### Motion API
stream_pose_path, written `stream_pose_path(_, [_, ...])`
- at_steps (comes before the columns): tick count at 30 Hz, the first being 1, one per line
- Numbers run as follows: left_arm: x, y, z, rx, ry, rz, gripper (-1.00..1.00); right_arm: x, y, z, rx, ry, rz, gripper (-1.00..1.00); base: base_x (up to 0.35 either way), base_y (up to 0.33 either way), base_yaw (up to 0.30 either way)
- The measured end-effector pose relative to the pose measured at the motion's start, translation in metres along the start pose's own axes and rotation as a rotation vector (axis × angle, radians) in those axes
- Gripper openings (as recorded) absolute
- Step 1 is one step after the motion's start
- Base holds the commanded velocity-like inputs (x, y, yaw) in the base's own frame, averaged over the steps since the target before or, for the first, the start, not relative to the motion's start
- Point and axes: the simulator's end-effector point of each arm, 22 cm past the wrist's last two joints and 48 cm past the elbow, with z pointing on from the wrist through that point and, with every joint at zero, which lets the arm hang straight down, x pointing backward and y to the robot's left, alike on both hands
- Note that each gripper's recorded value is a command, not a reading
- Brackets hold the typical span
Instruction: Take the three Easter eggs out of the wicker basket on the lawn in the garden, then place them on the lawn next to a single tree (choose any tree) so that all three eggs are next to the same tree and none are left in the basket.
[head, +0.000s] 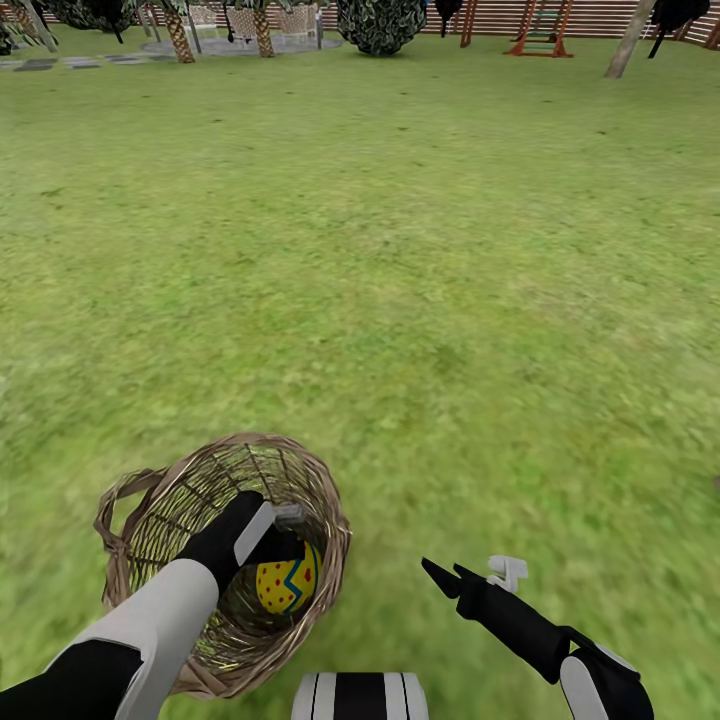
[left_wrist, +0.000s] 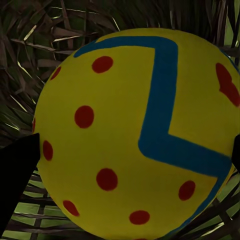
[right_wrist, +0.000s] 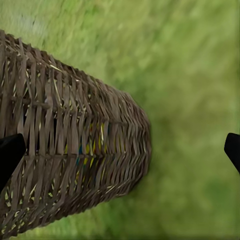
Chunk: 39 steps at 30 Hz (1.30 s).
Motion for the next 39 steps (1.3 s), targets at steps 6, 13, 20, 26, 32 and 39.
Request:
stream_pose_path(6, [0.000,0.000,0.000,0.000,0.000,0.000,-1.00,0.000,0.000,0.000,0.001,0.000,-0.001,1.00,0.000,0.000,0.000])
stream_pose_path(13, [-0.003,0.001,-0.006,-0.009,-0.014,0.008,-1.00,-0.004,0.004,-0.002,-0.005,-0.008,-0.008,1.00,0.000,0.000,0.000])
stream_pose_path(20, [-0.007,0.002,-0.016,-0.016,-0.030,0.011,-1.00,-0.010,0.011,-0.005,-0.014,-0.022,-0.020,1.00,0.000,0.000,0.000])
stream_pose_path(26, [-0.012,0.005,-0.026,-0.029,-0.049,0.012,-1.00,-0.016,0.017,-0.008,-0.022,-0.036,-0.031,1.00,0.000,0.000,0.000])
stream_pose_path(32, [-0.013,0.007,-0.029,-0.040,-0.055,0.012,-1.00,-0.017,0.019,-0.009,-0.024,-0.039,-0.033,1.00,0.000,0.000,0.000])
stream_pose_path(39, [-0.017,0.014,-0.036,-0.073,-0.070,0.012,-1.00,-0.021,0.023,-0.011,-0.029,-0.048,-0.040,1.00,0.000,0.000,0.000])
